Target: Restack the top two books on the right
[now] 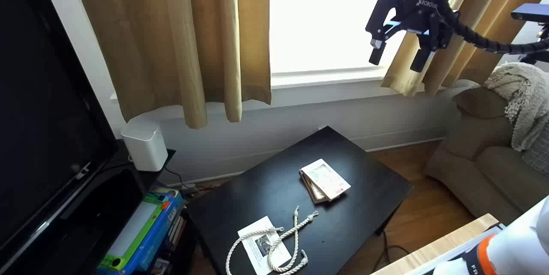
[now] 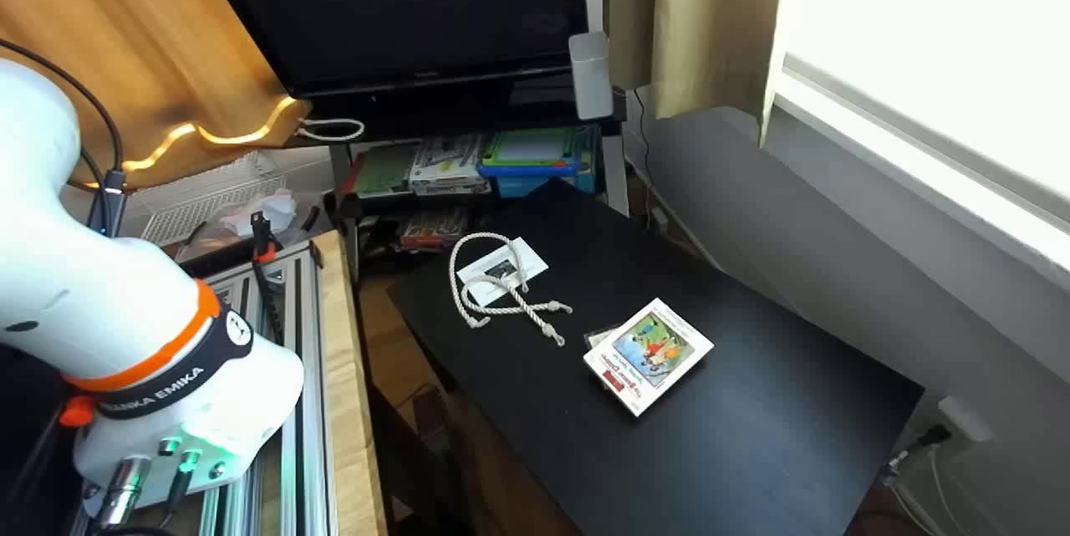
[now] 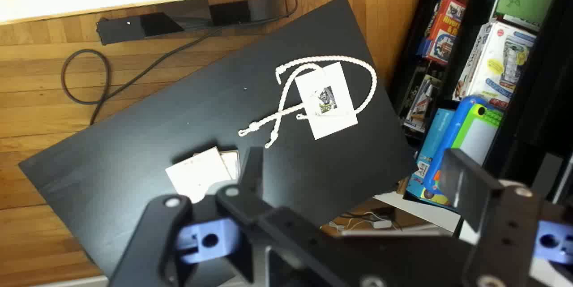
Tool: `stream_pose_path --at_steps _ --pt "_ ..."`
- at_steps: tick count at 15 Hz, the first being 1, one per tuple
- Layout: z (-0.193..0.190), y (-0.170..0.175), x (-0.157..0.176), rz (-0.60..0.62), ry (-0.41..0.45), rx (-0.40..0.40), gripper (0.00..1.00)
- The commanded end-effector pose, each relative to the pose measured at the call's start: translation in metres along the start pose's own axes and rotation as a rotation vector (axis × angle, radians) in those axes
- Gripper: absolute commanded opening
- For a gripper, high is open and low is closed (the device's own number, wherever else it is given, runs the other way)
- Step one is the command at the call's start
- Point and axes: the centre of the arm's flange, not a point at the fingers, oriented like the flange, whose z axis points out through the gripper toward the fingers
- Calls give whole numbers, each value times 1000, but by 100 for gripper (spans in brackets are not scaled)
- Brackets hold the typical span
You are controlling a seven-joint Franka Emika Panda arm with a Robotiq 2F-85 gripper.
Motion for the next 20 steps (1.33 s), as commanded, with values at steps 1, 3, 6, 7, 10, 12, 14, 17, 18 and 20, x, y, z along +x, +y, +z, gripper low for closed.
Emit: stream_pose_path --at_steps 1,3,6,7,10,12,14,17,18,20 --pt "0 0 0 0 0 0 100" --pt "0 0 0 0 0 0 100" --pt "0 0 0 0 0 0 100" --pt "8 17 11 53 -26 26 100" --pt "27 56 29 136 -43 67 100" --pt "44 84 46 162 -43 101 100" --pt "66 108 64 141 -7 115 100" --pt "104 131 94 -24 48 93 100" --pt "118 136 105 -75 56 90 100" --pt "142 147 121 -154 51 137 100"
